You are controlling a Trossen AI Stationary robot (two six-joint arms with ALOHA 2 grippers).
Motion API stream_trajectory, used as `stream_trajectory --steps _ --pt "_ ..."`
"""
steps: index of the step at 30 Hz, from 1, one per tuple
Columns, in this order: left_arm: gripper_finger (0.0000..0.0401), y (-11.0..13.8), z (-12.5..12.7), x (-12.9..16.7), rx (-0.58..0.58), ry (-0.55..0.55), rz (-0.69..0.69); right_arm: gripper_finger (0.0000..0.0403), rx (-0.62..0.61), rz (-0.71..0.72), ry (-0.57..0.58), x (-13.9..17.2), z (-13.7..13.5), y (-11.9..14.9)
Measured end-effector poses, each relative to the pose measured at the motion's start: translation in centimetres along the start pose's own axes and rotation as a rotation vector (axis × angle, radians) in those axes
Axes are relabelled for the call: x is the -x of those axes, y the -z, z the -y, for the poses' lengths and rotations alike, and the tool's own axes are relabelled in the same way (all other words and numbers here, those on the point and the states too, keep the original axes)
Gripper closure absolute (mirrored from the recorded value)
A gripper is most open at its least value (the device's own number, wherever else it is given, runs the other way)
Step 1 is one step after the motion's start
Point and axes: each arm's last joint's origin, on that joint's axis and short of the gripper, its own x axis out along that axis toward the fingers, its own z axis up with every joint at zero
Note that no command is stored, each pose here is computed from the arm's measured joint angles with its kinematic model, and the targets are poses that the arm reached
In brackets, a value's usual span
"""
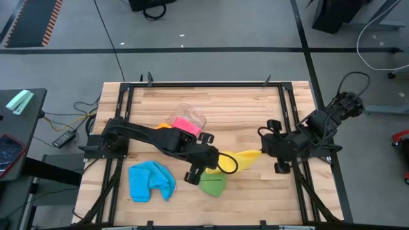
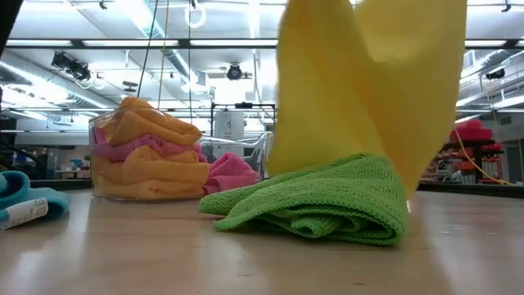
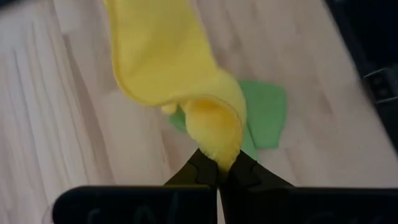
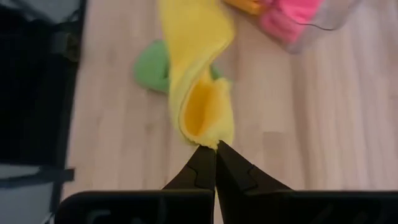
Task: Fold microfiber towels
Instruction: Fold the yellow microfiber towel
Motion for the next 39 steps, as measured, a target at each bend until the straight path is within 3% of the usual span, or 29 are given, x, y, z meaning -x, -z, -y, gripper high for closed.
stream_trajectory --steps 6,11,14,21,25,27,29,32,35,39 --pt "0.0395 -0.5 -0.8 1.8 -0.007 -0.032 0.048 0.0397 0.045 0.008 -0.02 0.3 -0.9 0.4" --pt "0.0395 0.2 -4.0 1.0 0.052 -0.139 0.0 0.0397 0.038 0.021 0.148 -0.2 0.4 0.4" --pt "0.0395 0.9 -7.0 0.6 0.08 -0.224 -0.039 0.0397 0.067 -0.042 0.263 -1.5 2.0 0.4" --pt "0.0395 3.3 -16.8 1.6 0.132 -0.462 -0.043 0.0397 0.228 -0.173 0.692 -3.7 8.1 -0.3" --pt "0.0395 3.7 -21.8 4.6 0.158 -0.661 0.078 0.0397 0.248 -0.213 1.042 -1.9 11.9 -1.3" --pt "0.0394 3.4 -23.2 5.9 0.159 -0.742 0.163 0.0397 0.237 -0.228 1.142 -0.8 13.1 -1.7" --pt "0.0393 3.3 -23.3 6.5 0.134 -0.725 0.226 0.0397 0.205 -0.237 1.136 -0.2 13.9 -1.9" --pt "0.0395 3.4 -22.4 5.3 0.126 -0.549 0.234 0.0397 0.145 -0.246 0.991 -0.9 14.5 -1.6" --pt "0.0395 3.9 -20.6 1.7 0.157 -0.389 0.129 0.0397 0.125 -0.285 0.824 -3.3 14.1 -0.7" --pt "0.0391 4.6 -16.7 -3.9 0.158 -0.268 0.002 0.0397 0.114 -0.311 0.573 -7.8 11.8 0.9"
